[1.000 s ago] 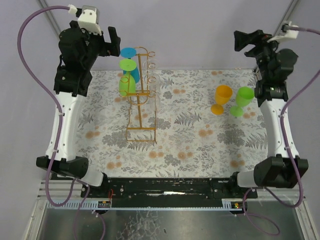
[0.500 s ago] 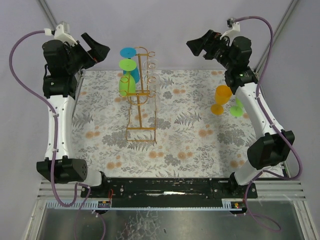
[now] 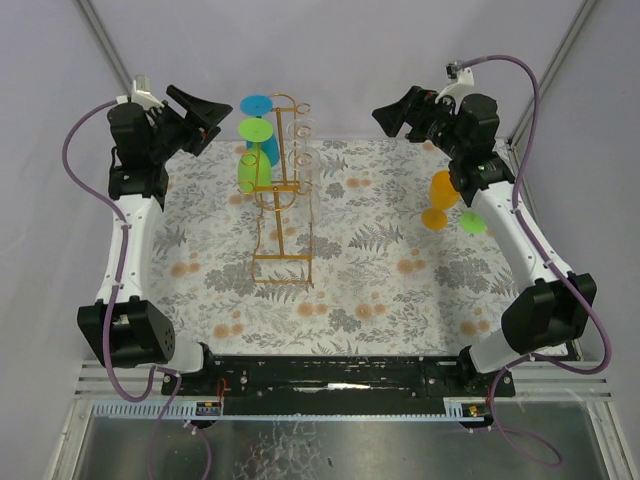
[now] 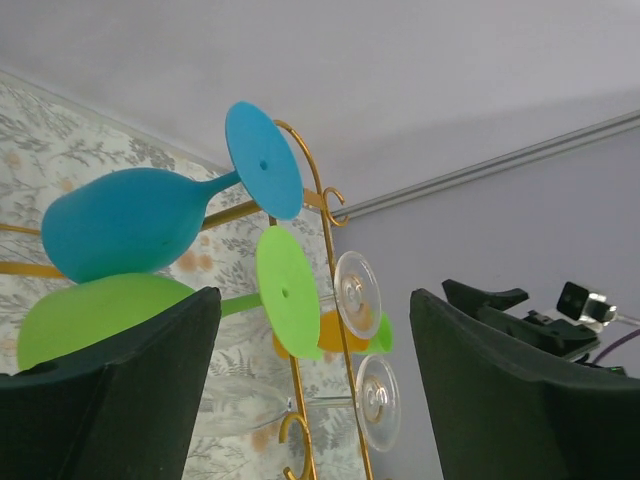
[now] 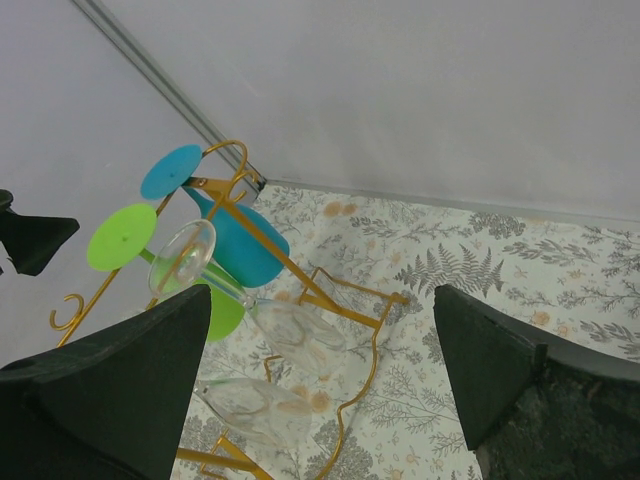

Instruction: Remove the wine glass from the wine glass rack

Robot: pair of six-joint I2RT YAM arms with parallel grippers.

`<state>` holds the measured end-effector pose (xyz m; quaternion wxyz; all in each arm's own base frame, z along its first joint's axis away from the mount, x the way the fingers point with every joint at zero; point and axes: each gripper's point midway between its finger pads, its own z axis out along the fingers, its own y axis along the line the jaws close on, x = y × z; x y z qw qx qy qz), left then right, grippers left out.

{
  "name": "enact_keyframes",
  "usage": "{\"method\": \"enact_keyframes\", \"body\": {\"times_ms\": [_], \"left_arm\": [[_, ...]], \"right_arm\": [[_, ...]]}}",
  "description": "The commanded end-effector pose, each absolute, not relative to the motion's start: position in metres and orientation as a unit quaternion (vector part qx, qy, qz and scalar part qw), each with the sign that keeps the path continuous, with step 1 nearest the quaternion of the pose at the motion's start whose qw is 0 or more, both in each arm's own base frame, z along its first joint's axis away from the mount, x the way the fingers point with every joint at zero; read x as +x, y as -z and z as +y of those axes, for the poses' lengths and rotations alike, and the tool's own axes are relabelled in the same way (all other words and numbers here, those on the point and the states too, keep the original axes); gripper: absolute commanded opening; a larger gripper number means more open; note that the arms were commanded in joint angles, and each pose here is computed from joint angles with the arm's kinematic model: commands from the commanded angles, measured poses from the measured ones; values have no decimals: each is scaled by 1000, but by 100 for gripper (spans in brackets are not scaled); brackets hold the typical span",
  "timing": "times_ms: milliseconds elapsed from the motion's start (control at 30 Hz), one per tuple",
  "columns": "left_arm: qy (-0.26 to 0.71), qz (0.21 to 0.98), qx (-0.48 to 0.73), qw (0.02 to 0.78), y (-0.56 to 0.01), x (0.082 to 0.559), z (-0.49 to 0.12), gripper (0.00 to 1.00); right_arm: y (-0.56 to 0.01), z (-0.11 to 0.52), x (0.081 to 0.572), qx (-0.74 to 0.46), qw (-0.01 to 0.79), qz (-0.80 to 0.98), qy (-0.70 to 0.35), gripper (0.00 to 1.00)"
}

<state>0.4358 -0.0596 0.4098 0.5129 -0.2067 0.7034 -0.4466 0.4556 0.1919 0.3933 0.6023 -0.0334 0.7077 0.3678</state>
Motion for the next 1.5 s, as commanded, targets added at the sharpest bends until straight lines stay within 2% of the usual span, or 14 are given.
{"method": "enact_keyframes", "body": {"times_ms": [0, 233, 400, 1167, 1467], "left_arm": [[504, 661, -211, 515, -429, 430, -67, 73], [516, 660, -233, 494, -418, 437, -68, 68], [528, 661, -233, 480, -417, 439, -75, 62], [529, 682, -246, 441, -380, 451, -93, 57], [531, 682, -252, 435, -375, 453, -94, 41]], "right_arm": [[-420, 191, 441, -56, 630, 681, -369, 99], [-415, 187, 440, -52, 632, 686, -357, 99], [-414, 186, 440, -50, 632, 686, -355, 99], [-405, 184, 442, -48, 631, 693, -346, 99], [-401, 184, 442, -48, 630, 695, -344, 99]]}}
